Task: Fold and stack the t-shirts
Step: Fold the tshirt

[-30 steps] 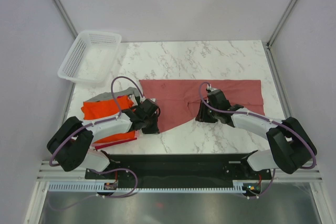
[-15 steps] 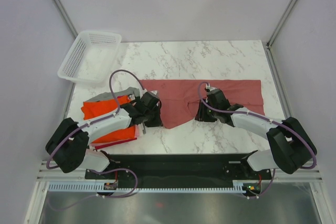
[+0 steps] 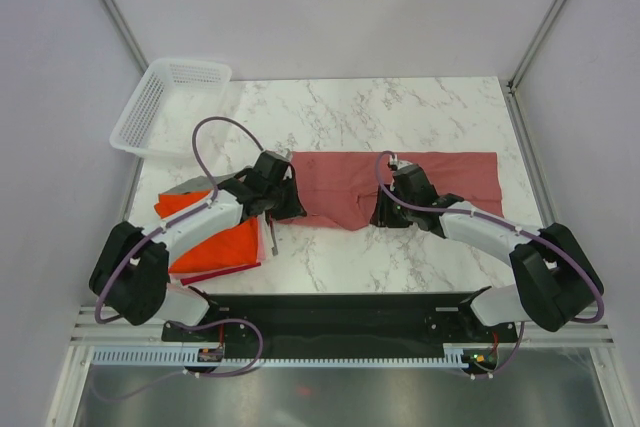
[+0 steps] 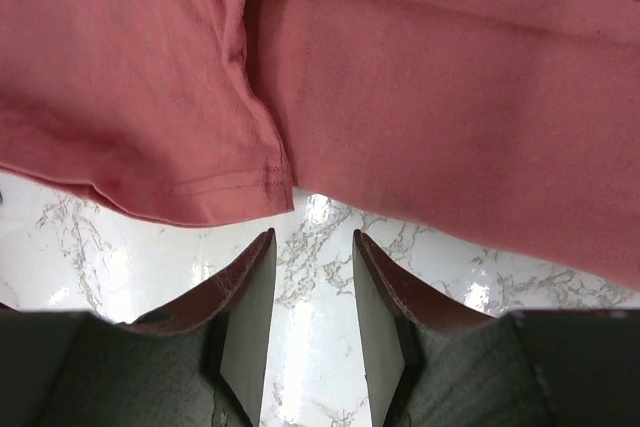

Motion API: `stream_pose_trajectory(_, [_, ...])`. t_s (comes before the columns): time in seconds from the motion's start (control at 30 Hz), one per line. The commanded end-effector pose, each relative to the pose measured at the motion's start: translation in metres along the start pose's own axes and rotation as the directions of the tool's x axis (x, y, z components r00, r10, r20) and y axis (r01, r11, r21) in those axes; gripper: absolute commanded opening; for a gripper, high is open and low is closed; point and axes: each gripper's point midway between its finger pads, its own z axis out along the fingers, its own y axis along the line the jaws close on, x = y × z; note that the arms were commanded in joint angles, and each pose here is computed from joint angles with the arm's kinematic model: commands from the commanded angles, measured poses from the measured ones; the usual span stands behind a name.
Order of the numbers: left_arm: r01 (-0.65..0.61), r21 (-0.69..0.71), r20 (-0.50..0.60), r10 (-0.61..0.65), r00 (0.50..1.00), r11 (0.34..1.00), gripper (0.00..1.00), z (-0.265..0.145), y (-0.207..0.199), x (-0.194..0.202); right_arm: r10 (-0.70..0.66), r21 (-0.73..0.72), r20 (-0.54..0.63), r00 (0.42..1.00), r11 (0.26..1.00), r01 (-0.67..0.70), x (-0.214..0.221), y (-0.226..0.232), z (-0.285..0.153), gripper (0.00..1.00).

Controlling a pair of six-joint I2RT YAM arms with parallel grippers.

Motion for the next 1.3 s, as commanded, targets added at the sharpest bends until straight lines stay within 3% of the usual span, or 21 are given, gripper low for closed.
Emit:
stream_pose_trajectory(0.0, [-0.033, 0.028, 0.011, 0.033, 0.999, 0.999, 0.02, -0.001, -0.002, -0.019, -0.029, -0.016, 0.060, 0.998, 0.999, 0.030, -0.019, 0.010, -0.007, 0.44])
stream_pose_trajectory(0.97, [-0.020, -0.015, 0.031, 0.020, 0.999, 1.000, 0.02, 0.030, 0.014, -0.065, -0.066, -0.006, 0.114, 0.991, 0.998, 0.067, -0.028, 0.008, -0.018, 0.44])
stream_pose_trajectory(1.27, [-0.018, -0.037, 0.051, 0.020, 0.998, 0.999, 0.02, 0.039, 0.017, -0.076, -0.039, -0.204, 0.095, 0.995, 0.977, 0.058, -0.032, 0.047, -0.009, 0.37])
